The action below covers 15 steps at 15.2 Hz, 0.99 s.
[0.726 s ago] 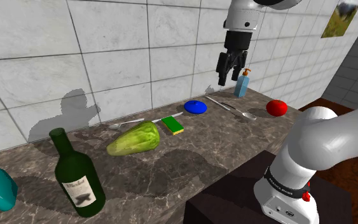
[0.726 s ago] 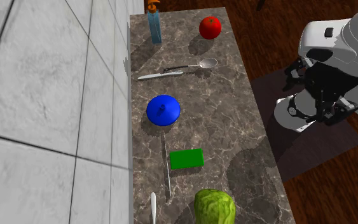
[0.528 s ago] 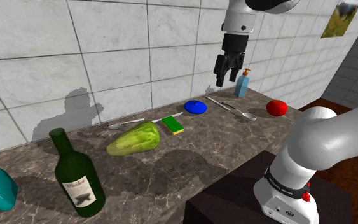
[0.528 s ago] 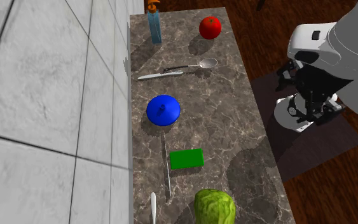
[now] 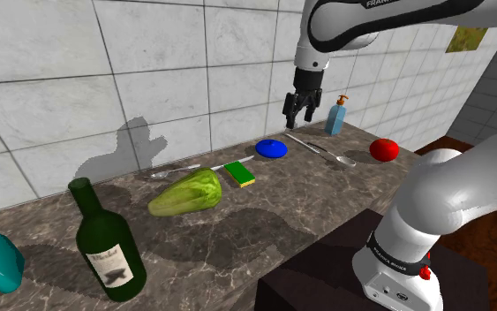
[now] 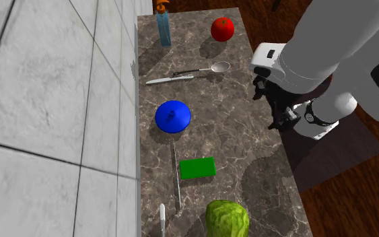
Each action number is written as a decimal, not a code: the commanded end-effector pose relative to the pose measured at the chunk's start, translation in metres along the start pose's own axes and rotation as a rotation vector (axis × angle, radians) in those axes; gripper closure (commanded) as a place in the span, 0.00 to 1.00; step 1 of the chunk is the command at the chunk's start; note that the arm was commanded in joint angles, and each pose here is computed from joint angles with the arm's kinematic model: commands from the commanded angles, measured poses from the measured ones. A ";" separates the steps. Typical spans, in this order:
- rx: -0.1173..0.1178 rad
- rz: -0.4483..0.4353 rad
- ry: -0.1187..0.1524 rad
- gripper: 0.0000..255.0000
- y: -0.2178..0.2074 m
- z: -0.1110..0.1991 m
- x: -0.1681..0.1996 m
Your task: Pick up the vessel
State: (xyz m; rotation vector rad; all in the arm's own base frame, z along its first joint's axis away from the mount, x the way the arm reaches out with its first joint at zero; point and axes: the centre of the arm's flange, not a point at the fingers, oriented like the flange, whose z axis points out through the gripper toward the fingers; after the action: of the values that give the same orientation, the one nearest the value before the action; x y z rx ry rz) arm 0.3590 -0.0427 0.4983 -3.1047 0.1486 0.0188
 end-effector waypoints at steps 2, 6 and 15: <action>-0.012 0.015 0.014 0.00 0.017 0.022 0.027; -0.027 0.035 0.029 0.00 0.041 0.051 0.060; -0.061 0.081 0.064 0.00 0.100 0.111 0.135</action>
State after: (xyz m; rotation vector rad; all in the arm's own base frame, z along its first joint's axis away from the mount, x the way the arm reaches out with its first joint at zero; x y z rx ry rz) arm 0.4778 -0.1444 0.3917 -3.1554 0.2726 -0.0688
